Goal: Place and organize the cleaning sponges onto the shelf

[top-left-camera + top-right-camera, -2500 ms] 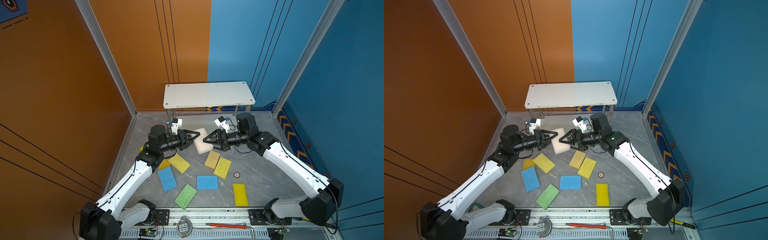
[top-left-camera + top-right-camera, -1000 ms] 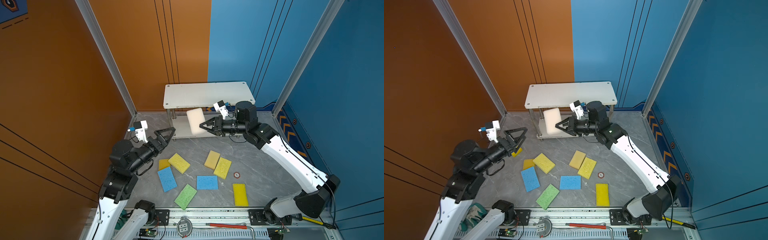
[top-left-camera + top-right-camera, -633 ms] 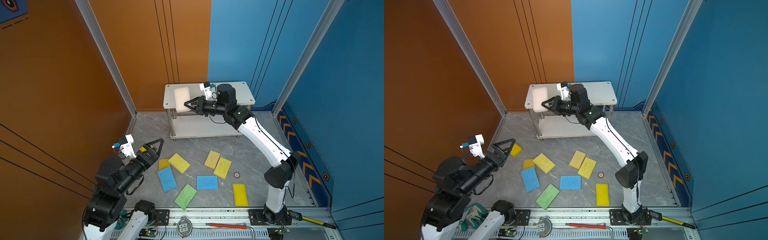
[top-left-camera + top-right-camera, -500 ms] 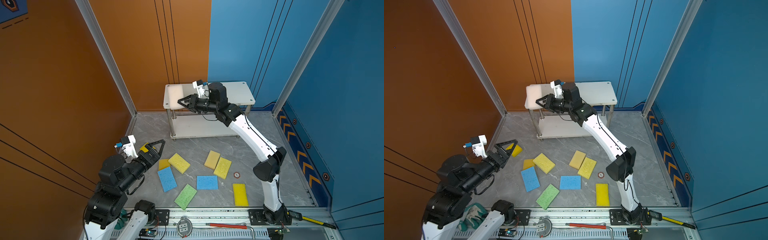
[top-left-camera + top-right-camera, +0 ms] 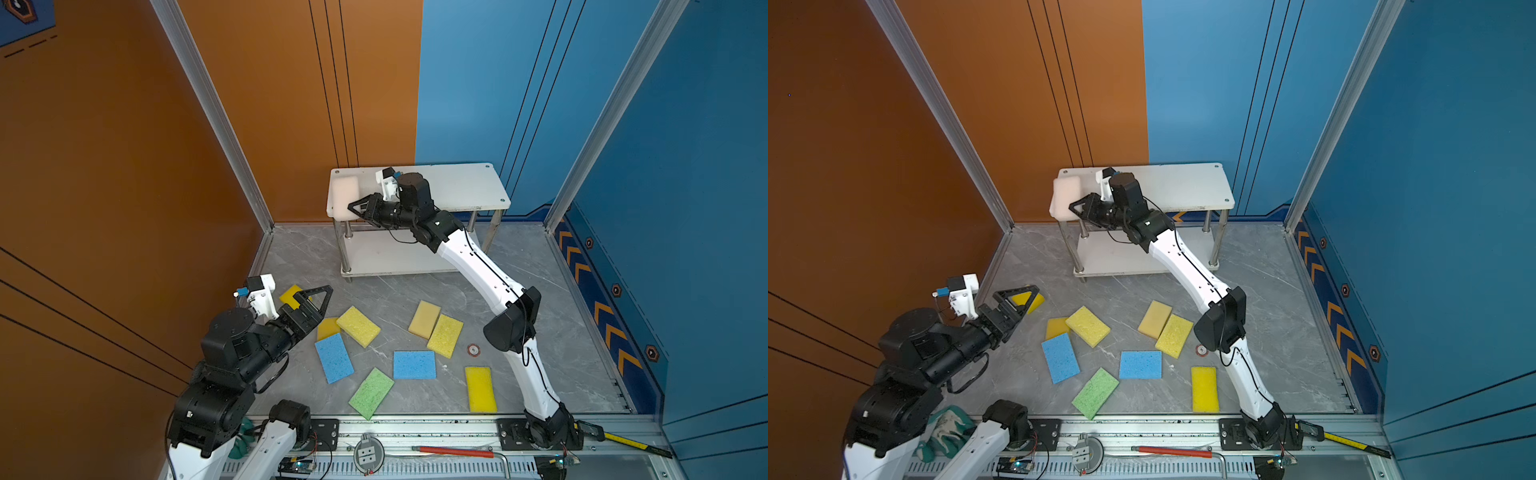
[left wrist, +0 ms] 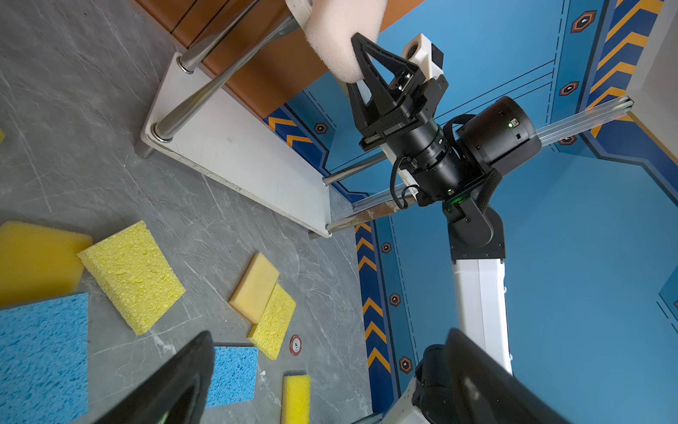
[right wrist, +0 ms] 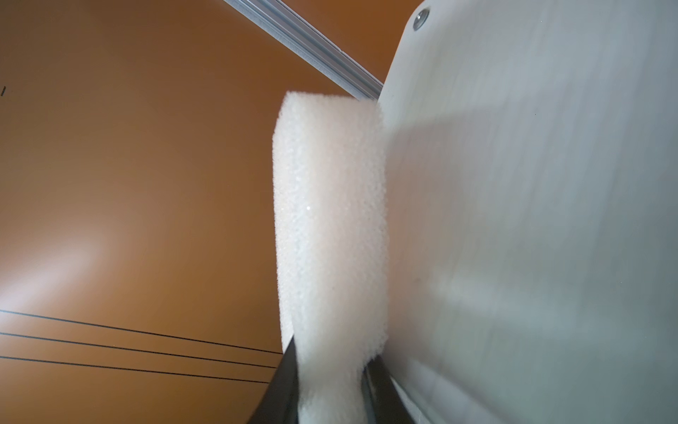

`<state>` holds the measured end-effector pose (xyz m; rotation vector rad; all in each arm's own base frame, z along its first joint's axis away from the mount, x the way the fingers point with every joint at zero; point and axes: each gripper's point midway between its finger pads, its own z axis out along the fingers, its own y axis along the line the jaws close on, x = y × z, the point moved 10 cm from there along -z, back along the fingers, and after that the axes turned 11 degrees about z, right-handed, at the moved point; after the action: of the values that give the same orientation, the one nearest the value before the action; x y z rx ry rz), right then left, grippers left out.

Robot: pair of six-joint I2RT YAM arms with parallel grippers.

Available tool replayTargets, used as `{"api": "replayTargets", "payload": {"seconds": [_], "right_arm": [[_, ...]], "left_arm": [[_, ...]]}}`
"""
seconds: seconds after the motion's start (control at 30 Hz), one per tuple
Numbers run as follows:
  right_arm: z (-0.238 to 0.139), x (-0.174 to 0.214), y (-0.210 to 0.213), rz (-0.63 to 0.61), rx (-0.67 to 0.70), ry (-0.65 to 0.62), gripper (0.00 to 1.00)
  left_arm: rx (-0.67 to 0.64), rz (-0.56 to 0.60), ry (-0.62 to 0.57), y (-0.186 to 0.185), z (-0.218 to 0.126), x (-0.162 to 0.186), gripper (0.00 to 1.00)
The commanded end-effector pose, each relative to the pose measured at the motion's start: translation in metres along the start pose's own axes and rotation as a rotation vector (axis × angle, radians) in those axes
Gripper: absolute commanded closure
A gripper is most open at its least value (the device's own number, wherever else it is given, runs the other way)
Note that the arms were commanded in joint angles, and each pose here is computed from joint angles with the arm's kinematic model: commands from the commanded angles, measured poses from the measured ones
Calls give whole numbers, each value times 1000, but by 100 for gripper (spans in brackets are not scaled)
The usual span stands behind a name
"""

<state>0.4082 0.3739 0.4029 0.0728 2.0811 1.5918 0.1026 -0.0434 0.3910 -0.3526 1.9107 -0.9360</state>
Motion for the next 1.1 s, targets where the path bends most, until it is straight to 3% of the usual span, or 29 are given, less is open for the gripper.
{"api": "replayTargets", "payload": {"seconds": [0.0, 0.3, 0.6, 1.0, 1.07], "right_arm": [[-6, -11, 11, -4, -36, -65, 76], [-23, -6, 37, 55, -112, -16, 76], [-45, -2, 61, 127, -171, 44, 76], [-45, 6, 65, 177, -183, 96, 76], [-42, 13, 67, 178, -186, 116, 76]], "left_arm": [[-10, 27, 11, 0, 1, -1, 2], [114, -9, -122, -20, 47, -43, 1], [288, -161, -285, -25, 99, -107, 4], [387, -189, -233, -28, 127, -125, 13], [392, -187, -220, -29, 129, -126, 18]]}}
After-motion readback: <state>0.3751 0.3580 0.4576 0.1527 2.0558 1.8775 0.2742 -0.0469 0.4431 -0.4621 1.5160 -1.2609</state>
